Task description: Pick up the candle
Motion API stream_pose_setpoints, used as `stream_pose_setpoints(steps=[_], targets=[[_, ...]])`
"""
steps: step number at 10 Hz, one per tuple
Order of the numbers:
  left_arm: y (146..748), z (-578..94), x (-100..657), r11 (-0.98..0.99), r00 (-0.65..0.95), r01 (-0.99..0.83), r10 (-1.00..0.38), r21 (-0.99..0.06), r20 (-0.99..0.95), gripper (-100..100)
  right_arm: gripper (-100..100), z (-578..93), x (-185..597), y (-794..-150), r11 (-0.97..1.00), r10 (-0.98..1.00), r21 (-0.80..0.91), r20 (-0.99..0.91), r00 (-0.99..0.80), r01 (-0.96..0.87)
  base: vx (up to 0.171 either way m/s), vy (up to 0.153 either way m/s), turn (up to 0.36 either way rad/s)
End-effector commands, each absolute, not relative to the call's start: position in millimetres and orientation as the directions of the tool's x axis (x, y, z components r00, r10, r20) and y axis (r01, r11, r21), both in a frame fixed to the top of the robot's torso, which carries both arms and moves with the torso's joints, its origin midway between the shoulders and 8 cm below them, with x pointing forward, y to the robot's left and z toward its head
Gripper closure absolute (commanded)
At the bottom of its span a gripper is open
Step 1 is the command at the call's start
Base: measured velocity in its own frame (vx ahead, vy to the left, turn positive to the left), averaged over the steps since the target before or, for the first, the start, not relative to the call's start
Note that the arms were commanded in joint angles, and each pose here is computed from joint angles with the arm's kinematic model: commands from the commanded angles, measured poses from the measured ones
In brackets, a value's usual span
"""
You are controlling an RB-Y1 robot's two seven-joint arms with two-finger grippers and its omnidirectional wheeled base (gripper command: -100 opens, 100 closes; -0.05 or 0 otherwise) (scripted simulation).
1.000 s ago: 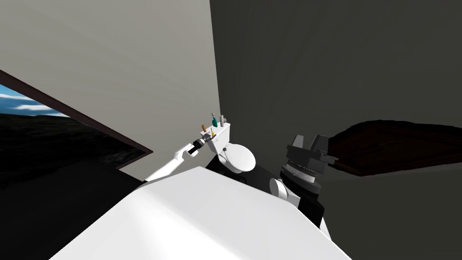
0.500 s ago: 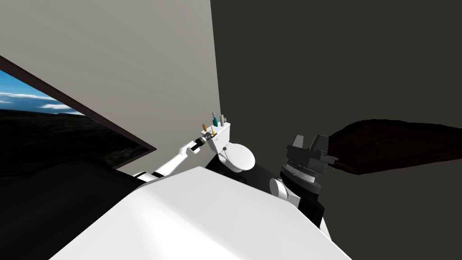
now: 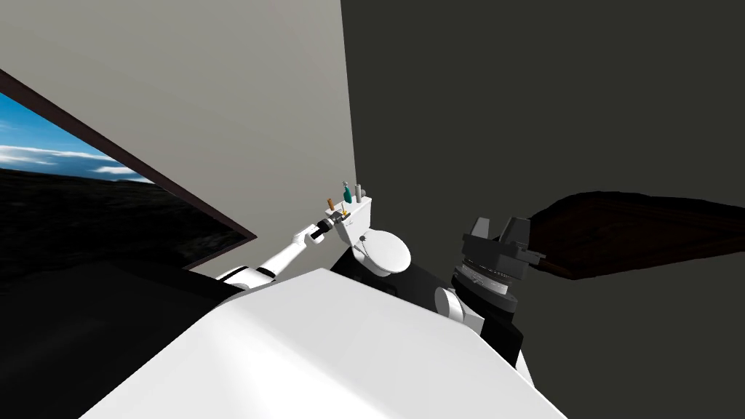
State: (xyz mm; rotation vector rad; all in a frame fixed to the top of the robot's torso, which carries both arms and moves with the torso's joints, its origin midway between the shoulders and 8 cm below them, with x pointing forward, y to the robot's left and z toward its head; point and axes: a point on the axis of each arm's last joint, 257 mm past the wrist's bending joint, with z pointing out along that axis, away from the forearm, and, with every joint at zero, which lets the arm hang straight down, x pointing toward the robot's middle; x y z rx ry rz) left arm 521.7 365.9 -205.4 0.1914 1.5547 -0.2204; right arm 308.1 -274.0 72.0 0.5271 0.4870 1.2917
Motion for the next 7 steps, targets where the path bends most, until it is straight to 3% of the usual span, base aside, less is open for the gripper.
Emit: stream_pose_setpoints(steps=[1, 7], targets=[[377, -218, 524, 0.971, -0.021, 0.237, -0.018, -0.023, -1.000, -100, 0, 72, 308, -274, 0.192, 0.977, 0.616, -0.045, 0.208, -0.764, -0.011, -0.010, -0.004], [381, -204, 568, 0.965, -0.003, 0.263, -0.015, -0.015, -1.000, -100, 0, 72, 308, -274, 0.192, 0.977, 0.616, -0.045, 0.208, -0.764, -0.051, -0.033, 0.028]])
